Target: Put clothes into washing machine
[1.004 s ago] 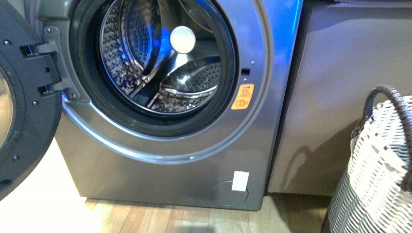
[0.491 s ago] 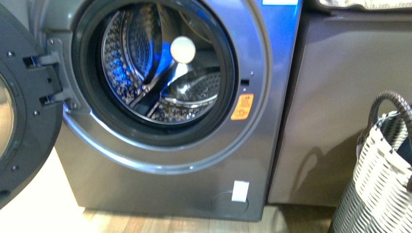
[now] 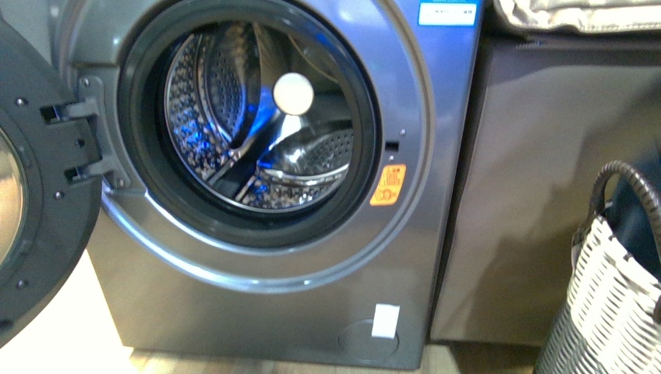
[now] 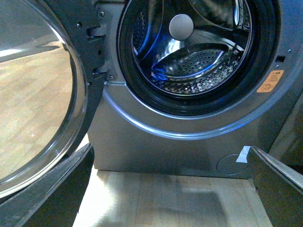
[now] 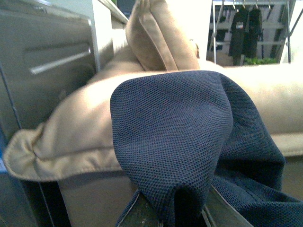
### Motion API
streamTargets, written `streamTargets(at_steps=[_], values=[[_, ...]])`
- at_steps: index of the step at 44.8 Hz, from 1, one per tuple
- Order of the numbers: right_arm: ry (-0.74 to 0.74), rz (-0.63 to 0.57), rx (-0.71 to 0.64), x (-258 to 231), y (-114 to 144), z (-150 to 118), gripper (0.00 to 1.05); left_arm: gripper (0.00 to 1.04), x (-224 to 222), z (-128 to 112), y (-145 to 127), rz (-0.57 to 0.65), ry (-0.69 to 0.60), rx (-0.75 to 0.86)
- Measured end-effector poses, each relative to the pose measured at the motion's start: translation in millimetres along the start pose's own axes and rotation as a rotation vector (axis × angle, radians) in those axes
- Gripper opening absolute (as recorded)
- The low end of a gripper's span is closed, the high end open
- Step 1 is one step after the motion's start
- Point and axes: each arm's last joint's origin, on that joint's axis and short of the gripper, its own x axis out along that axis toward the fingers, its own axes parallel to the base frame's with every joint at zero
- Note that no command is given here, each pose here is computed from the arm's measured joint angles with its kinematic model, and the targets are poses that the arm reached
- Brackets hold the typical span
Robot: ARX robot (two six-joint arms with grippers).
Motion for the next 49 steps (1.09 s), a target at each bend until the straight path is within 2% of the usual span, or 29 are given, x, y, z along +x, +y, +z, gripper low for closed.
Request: streamTargets(at_steps=[5, 15, 23, 36, 45, 49], values=[[-0.082, 0.028, -0.010, 3, 12, 42, 0.07, 0.98, 0, 0, 0, 0.000, 0.000, 0.000], [-0.190, 0.075, -0.024, 5, 41, 110, 0.07, 0.98, 0, 0, 0, 0.000, 0.000, 0.000], [-0.236, 0.142, -0.032, 13, 78, 166, 0.07, 0.98, 0, 0, 0, 0.000, 0.000, 0.000], [-0.177, 0.246, 0.006, 38, 135, 210, 0.07, 0.98, 0, 0, 0, 0.000, 0.000, 0.000], [-0.132, 0.332, 0.049, 49, 169, 221, 0.07, 0.98, 0, 0, 0, 0.000, 0.000, 0.000], [-0.099, 0.400, 0.094, 53, 185, 217, 0.07, 0.98, 0, 0, 0, 0.000, 0.000, 0.000]])
